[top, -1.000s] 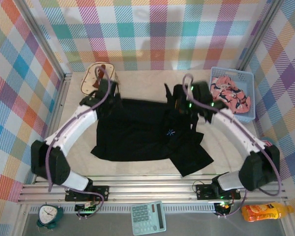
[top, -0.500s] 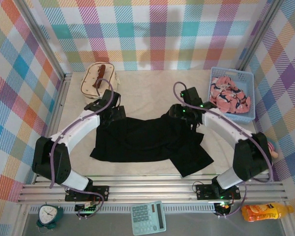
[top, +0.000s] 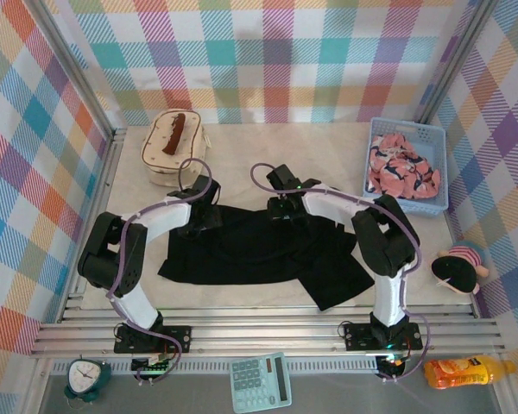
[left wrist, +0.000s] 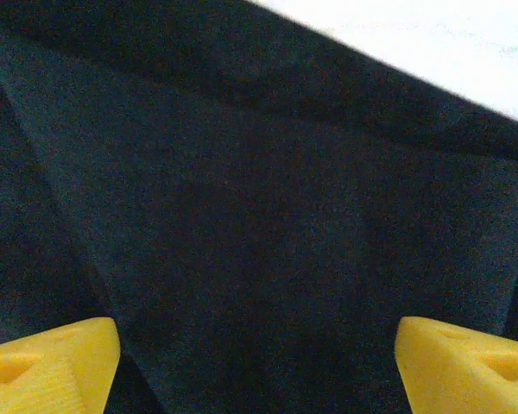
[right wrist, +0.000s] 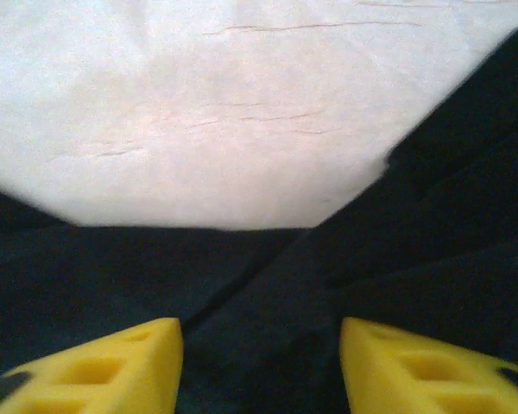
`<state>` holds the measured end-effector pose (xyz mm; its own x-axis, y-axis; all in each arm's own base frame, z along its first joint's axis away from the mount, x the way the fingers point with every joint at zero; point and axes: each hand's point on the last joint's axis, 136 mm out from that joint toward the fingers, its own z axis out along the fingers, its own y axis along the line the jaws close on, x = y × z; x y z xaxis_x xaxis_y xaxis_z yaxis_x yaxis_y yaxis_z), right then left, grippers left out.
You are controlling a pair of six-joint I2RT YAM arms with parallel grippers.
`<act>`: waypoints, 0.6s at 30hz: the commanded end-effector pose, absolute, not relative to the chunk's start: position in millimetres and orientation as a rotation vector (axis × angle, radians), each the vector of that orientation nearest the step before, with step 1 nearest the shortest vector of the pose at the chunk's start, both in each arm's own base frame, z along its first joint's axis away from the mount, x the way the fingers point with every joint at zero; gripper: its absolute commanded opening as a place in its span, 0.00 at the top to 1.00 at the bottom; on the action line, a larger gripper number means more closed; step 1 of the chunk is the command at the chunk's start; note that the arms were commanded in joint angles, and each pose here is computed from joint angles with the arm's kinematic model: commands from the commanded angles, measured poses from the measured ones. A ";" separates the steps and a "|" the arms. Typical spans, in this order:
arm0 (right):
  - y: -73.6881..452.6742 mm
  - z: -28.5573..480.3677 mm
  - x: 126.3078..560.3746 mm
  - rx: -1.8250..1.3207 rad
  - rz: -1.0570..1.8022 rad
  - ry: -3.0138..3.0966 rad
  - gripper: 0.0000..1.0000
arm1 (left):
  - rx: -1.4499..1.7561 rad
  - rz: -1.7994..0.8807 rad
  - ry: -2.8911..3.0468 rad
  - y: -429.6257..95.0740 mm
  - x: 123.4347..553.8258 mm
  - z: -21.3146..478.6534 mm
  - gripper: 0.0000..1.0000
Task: Fold and stack the mixed laundry pile
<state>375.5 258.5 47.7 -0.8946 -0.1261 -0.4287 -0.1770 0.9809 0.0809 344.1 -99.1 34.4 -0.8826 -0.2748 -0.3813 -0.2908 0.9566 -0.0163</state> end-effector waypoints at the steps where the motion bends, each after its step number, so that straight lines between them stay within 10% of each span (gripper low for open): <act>1: 237.9 52.6 385.2 -0.209 -0.005 2.670 0.74 | -0.446 -0.027 2.732 -114.2 339.2 31.1 0.18; 4: 235.7 67.6 388.6 -0.205 -0.002 2.626 1.00 | -0.419 -0.046 2.710 -122.8 338.8 44.9 0.18; 18: 233.8 88.8 382.8 -0.233 0.086 2.585 1.00 | -0.297 -0.072 2.686 -159.8 373.8 46.3 0.18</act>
